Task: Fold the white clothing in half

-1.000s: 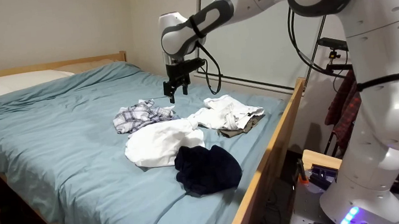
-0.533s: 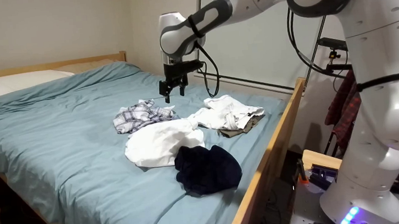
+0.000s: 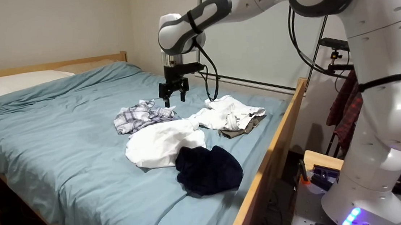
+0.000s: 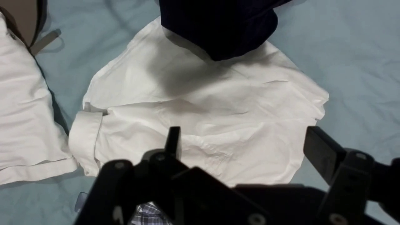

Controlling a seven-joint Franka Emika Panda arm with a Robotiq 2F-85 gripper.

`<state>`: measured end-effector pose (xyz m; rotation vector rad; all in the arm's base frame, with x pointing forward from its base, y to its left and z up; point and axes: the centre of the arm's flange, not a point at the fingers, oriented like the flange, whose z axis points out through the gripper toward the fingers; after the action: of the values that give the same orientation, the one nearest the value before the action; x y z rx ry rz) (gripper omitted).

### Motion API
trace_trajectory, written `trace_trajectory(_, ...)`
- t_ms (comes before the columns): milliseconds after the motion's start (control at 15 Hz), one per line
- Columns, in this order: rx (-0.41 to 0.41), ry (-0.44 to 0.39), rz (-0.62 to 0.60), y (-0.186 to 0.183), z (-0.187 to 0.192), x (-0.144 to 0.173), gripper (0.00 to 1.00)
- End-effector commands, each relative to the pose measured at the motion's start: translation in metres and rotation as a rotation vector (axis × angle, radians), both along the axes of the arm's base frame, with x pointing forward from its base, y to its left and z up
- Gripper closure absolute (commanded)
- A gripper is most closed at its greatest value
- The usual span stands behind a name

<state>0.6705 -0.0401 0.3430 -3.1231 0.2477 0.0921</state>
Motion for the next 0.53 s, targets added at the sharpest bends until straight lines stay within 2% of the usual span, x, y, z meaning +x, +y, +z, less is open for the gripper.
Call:
trace_trajectory(0, 0.0, 0.0, 0.002, 0.0, 0.0, 0.0, 0.0)
trace_trajectory(200, 0.0, 0.001, 0.002, 0.0, 0.0, 0.0, 0.0)
trace_trajectory(267, -0.022, 0.008, -0.011, -0.001, -0.012, -0.005, 0.0)
trace_trajectory(467, -0.018, -0.009, -0.018, 0.004, -0.046, 0.004, 0.0)
